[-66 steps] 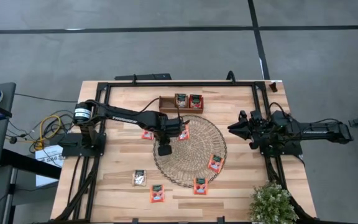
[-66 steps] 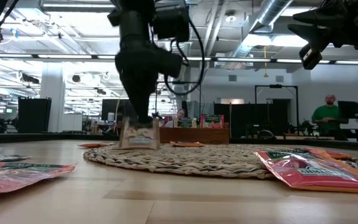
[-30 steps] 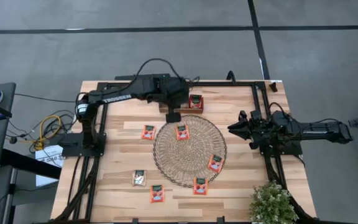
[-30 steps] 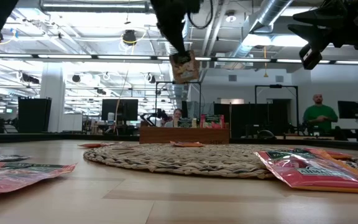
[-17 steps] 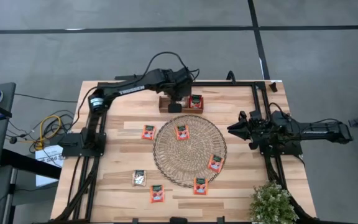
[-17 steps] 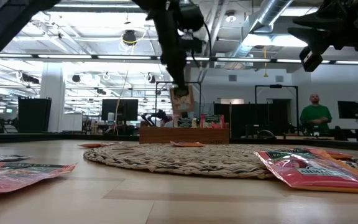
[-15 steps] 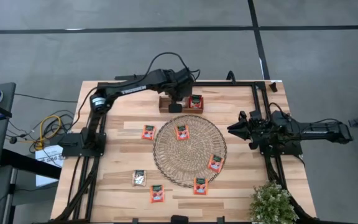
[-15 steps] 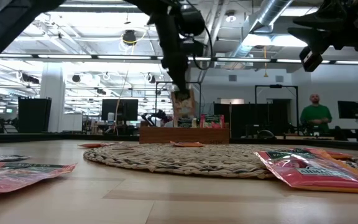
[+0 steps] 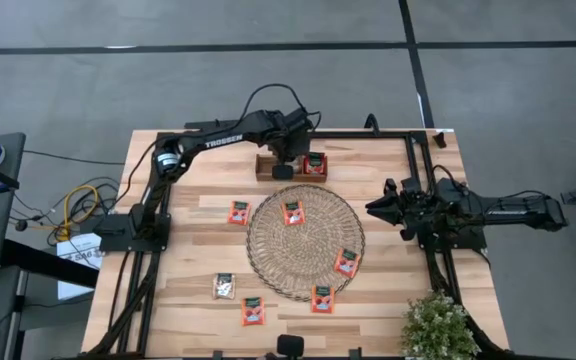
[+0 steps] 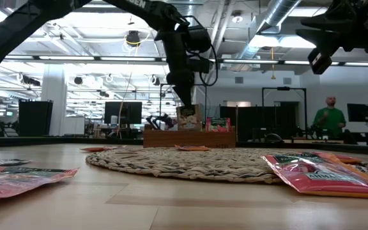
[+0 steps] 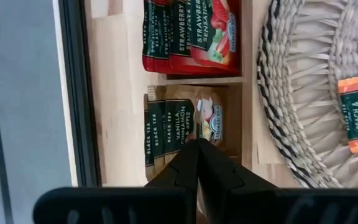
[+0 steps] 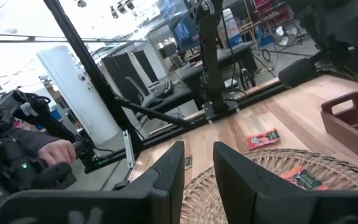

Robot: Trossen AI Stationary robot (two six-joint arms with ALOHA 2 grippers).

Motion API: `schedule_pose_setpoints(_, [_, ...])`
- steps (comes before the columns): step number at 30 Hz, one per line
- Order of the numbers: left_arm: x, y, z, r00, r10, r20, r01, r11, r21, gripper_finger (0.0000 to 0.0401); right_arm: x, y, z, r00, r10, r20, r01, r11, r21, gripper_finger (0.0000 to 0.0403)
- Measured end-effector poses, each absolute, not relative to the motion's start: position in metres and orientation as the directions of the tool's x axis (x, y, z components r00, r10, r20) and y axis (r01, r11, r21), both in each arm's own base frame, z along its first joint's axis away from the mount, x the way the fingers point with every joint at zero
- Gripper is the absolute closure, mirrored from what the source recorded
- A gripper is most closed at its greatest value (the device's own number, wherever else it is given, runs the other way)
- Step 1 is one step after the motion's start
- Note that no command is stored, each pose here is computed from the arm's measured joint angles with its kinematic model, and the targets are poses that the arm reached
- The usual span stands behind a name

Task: Pick & Place Tea
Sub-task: Put the brown tea bag into the middle section of the brown wooden organizer

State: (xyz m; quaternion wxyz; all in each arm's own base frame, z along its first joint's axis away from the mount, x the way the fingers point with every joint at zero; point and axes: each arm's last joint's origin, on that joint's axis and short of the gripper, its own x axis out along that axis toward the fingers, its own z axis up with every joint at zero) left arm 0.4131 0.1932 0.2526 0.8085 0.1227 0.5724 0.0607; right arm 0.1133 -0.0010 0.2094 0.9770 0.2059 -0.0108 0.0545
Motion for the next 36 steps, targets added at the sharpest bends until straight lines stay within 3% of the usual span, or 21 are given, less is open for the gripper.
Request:
schedule_pose_setpoints(20, [0.424,0.201,0.219,0.306,0.198,-0.931,0.079,0.969,0.233,0.0401,0.113,-0.001,0.209,0.994,0.101,0.037,-0.107,0.909,0.403,0.0324])
schedule_pose_setpoints(36, [0.428,0.202,0.218,0.325,0.224,-0.919,0.074,0.962,0.261,0.0401,0.113,-0.001,0.208,0.994,0.101,0.031,-0.105,0.898,0.426,0.0324])
